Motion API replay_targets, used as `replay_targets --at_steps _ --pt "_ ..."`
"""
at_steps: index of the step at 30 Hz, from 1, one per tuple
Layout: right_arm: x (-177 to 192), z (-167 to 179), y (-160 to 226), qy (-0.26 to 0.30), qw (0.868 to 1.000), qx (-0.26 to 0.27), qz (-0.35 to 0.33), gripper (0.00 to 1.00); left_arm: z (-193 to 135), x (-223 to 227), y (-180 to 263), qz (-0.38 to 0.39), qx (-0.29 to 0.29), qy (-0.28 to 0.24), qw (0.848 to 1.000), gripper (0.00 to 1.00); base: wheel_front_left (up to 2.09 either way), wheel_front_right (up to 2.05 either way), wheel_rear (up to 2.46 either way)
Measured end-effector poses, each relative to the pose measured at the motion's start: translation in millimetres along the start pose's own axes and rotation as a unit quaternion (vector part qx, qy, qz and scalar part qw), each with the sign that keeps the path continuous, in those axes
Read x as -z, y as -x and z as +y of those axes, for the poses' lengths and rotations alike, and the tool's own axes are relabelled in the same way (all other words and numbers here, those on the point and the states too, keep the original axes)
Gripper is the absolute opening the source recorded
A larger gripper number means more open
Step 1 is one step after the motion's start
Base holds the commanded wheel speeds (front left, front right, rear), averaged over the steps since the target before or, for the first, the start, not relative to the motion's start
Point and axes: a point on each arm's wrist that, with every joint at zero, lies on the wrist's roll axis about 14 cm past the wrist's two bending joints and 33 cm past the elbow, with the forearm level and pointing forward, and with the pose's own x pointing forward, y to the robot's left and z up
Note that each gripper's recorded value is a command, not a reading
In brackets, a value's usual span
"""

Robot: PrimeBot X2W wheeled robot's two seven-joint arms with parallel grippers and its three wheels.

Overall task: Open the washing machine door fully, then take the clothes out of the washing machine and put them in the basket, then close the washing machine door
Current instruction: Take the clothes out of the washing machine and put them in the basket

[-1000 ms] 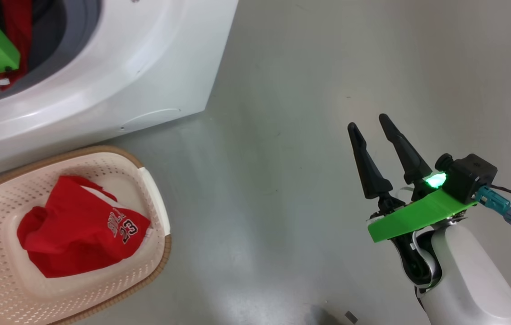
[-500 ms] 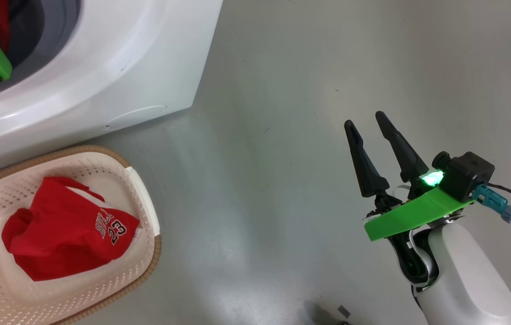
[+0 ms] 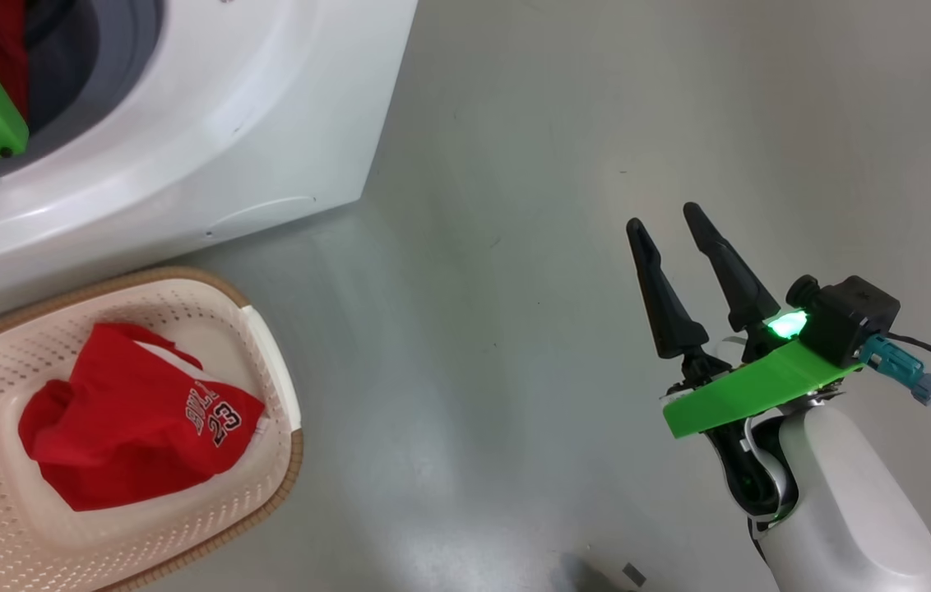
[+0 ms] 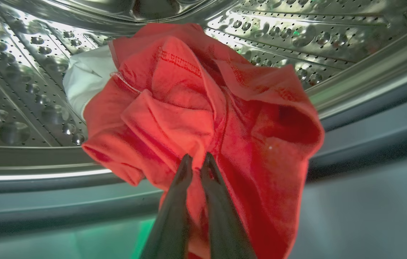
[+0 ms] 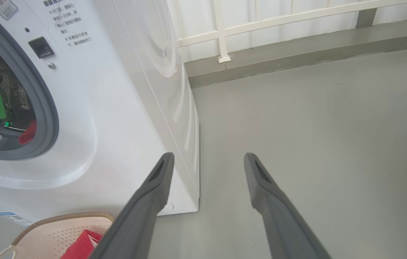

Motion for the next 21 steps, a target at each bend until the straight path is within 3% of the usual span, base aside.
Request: replay_targets --at_steps 21 --pt "-33 29 -1 -0.008 0.998 -0.045 -0.041 1.0 -19 -42 61 -0.126 0.022 -0.044 0.991 0.0 0.0 0.0 0.0"
